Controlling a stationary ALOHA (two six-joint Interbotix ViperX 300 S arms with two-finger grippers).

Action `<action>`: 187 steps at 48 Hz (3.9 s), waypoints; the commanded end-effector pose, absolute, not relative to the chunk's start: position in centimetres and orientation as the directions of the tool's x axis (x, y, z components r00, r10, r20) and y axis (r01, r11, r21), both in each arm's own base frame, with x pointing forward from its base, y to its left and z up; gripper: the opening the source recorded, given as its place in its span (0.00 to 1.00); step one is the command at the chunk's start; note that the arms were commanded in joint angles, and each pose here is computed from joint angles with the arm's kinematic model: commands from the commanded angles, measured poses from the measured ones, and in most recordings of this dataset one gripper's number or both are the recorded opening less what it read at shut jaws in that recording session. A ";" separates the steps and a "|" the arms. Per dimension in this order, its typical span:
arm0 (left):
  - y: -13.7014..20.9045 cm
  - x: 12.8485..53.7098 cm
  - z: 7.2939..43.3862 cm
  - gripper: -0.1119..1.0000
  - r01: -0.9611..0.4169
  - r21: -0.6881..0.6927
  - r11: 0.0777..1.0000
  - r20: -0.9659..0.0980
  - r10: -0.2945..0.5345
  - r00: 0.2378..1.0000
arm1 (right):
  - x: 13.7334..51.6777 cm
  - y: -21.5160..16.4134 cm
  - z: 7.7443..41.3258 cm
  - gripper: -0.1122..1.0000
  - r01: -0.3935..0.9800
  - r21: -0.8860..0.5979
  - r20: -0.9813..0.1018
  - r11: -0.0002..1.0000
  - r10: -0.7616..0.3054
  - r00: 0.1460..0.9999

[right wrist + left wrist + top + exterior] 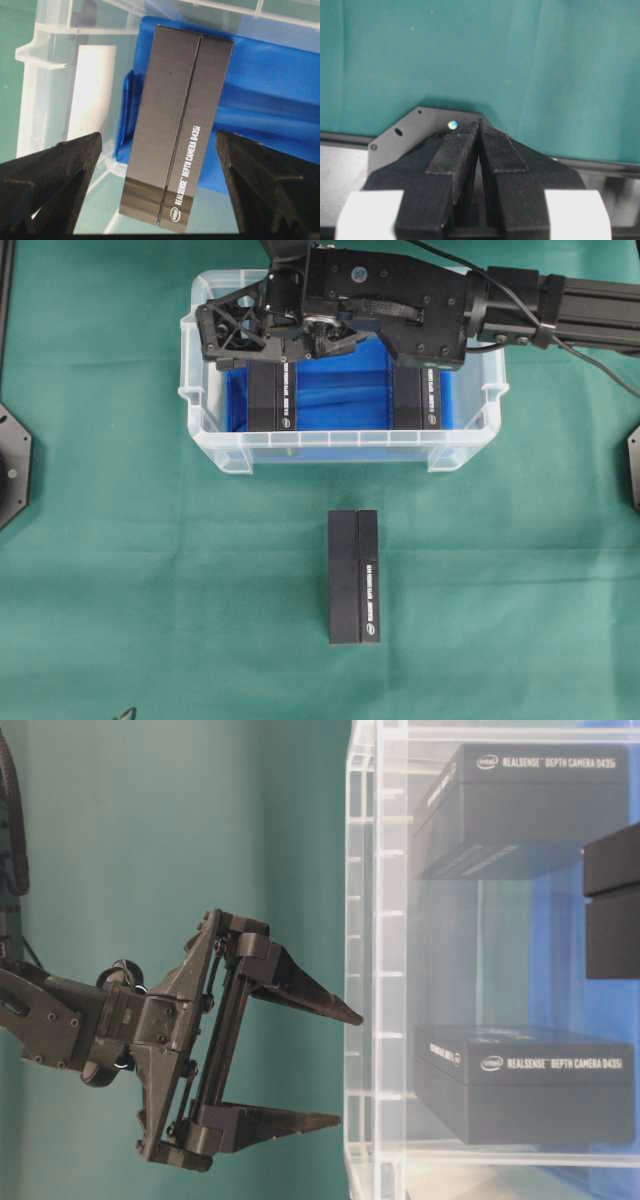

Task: Take the box out of the case with the right arm.
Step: 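Move the right gripper over the left black box in the case, then lower the right gripper onto the left box and close it, then lift the left box up out of the case with the right gripper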

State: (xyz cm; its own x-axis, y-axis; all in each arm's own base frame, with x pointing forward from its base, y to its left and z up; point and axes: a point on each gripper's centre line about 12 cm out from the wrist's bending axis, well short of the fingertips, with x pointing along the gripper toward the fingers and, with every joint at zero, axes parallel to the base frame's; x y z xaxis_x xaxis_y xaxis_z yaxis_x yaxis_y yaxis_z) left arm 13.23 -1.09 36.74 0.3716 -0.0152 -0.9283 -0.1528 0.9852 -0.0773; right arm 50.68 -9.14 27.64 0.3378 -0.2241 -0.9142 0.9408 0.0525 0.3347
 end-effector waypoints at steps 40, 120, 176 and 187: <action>-1.1 13.3 37.1 0.10 -0.150 -0.077 0.986 -0.924 -0.014 0.382 | 50.8 -8.4 29.2 0.95 0.924 0.379 -0.904 0.053 -0.192 0.381; -1.1 13.4 37.0 0.10 -0.156 -0.078 0.985 -0.926 -0.013 0.378 | 52.2 -8.4 20.1 0.95 0.948 0.318 -0.941 0.023 -0.119 0.318; -1.1 13.4 37.0 0.10 -0.156 -0.079 0.985 -0.925 -0.014 0.380 | 52.4 -8.1 20.7 0.73 0.943 0.332 -0.940 -0.026 -0.092 0.329; -1.1 13.3 37.1 0.10 -0.154 -0.079 0.985 -0.924 -0.014 0.382 | 51.4 -8.2 24.6 0.72 0.945 0.325 -0.940 -0.021 -0.119 0.320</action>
